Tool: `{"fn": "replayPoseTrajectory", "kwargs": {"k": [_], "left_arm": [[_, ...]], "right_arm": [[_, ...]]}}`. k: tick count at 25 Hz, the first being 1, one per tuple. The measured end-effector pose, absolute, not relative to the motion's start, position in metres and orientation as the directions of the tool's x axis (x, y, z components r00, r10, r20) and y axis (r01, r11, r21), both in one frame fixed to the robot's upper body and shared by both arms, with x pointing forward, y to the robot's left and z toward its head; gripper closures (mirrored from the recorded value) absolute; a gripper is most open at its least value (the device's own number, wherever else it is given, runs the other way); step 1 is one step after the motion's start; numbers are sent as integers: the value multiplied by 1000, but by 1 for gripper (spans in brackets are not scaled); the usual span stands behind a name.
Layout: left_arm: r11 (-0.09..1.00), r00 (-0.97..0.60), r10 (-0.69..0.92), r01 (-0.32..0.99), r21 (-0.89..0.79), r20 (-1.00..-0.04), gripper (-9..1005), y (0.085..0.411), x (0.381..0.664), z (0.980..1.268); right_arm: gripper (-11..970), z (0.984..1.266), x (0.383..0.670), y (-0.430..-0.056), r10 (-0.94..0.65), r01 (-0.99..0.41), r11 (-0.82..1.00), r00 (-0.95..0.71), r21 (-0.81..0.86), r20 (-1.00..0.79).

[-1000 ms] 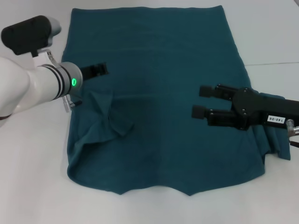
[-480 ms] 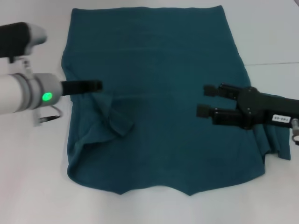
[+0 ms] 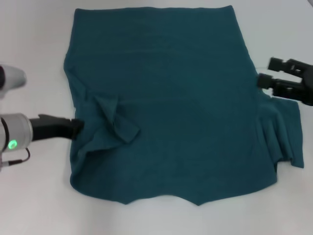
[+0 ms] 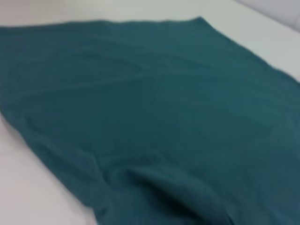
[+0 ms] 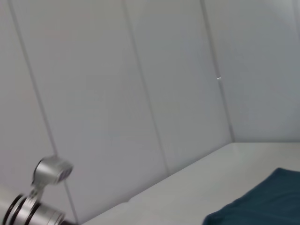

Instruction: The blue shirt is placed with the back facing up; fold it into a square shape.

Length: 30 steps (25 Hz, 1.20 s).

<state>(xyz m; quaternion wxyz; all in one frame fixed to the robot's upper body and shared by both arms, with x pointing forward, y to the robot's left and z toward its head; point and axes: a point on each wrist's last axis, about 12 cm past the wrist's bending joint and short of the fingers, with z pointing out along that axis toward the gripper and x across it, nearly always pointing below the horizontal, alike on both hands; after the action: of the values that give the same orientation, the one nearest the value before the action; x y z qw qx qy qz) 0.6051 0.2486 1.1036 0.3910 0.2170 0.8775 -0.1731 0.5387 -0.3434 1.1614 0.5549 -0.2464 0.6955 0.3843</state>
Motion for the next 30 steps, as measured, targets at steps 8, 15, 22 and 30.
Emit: {"fn": "replayPoseTrajectory", "kwargs": {"k": [8,15,22,30], "left_arm": [[842,-551,379,538,30,-744,927,223,614,1079],[816,-531,436,574,70,-726,941,202,624,1074],[796,-526,480,598,96,-702,943,179,633,1072],[785,-519,518,603,138,-680,945,160,641,1074]], "right_arm": [[98,1159,535,-349,94,-752,600,-274,274,-957],[99,1156,533,-348,103,-747,601,-282,286,-954],[101,1154,533,-346,103,-748,597,-287,289,-953],[102,1149,532,-341,117,-754,582,-295,306,-948]]}}
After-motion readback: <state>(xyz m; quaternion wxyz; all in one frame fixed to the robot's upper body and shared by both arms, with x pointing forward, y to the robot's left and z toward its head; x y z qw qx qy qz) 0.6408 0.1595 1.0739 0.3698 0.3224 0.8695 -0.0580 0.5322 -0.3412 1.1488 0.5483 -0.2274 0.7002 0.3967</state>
